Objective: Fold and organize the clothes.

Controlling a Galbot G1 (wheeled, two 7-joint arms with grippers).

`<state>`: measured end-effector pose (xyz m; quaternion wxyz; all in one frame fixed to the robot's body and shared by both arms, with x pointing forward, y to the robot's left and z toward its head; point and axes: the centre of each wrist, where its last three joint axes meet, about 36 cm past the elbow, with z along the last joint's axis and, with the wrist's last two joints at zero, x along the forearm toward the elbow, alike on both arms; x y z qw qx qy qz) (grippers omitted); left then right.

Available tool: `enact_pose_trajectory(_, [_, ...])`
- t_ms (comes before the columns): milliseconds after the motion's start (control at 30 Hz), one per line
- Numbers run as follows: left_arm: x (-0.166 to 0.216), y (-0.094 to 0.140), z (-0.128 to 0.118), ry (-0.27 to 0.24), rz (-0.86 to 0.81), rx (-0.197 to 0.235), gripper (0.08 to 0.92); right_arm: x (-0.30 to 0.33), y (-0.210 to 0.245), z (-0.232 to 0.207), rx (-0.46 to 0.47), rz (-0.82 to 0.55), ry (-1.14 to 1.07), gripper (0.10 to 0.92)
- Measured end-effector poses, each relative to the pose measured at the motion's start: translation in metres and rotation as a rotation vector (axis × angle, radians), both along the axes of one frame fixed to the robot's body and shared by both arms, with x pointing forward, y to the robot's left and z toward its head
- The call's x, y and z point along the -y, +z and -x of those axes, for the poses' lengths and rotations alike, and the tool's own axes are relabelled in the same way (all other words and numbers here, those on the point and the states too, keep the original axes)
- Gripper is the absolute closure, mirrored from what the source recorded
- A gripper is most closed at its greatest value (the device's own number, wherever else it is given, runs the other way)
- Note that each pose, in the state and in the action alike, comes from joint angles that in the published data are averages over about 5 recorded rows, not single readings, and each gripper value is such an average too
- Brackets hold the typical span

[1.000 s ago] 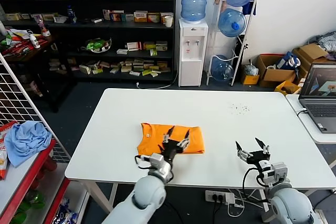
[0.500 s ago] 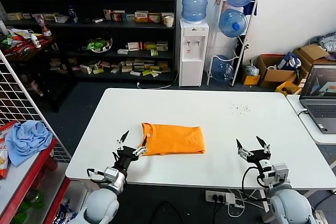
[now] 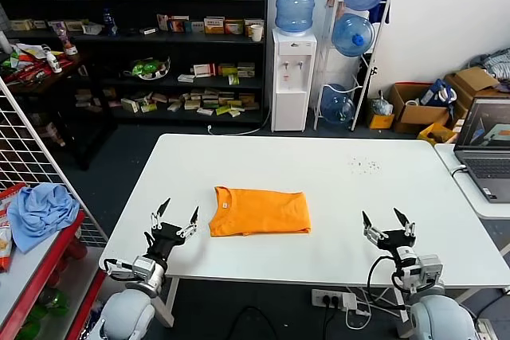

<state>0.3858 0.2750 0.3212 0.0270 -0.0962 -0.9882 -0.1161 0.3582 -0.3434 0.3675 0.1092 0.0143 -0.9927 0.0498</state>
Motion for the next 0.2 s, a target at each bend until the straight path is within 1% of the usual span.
enact_pose_trajectory(200, [-0.0101,-0.0013,0.0006,0.022,-0.017,0.0,0.177,-0.003,0.0,0.0037,0.005,-0.01,-0.002,0.2])
